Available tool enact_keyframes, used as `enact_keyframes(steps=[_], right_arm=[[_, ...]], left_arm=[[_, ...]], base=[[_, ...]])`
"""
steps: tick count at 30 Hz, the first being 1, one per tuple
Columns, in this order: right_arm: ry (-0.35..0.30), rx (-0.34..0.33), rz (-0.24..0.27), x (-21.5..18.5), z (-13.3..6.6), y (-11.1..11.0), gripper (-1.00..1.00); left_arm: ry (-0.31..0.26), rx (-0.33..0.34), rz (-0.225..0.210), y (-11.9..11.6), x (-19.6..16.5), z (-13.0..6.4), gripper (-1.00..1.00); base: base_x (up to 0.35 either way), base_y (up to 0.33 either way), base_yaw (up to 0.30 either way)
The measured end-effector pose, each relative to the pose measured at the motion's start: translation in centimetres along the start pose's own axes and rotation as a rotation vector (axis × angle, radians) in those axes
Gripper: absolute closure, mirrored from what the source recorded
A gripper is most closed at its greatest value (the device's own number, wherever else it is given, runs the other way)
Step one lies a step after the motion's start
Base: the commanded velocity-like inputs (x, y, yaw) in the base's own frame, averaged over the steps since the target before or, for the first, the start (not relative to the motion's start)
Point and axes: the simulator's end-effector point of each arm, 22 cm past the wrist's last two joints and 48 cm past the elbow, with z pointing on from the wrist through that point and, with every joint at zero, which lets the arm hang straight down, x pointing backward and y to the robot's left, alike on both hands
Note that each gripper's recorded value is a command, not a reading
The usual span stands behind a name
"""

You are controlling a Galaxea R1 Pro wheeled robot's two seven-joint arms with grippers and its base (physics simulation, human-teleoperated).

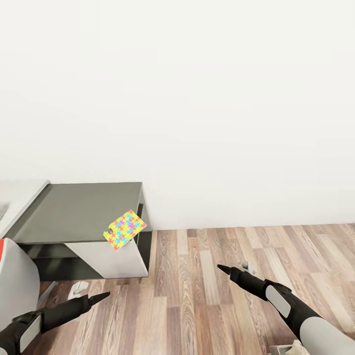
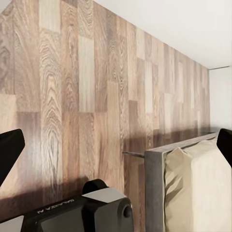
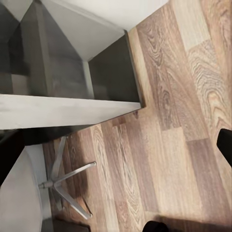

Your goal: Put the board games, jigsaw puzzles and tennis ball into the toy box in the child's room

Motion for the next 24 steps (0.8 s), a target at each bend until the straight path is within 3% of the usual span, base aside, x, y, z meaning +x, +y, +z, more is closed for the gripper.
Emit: enact_keyframes(steps=[24], right_arm=[[-0.025,-0.018,-0.020,-1.3,-0.6,1.6,-1.00]], left_arm=[[-0.025,0.020,0.023,-1.3,-1.3,-0.5,-1.00]], base=[[0.000,0.000,-0.035]])
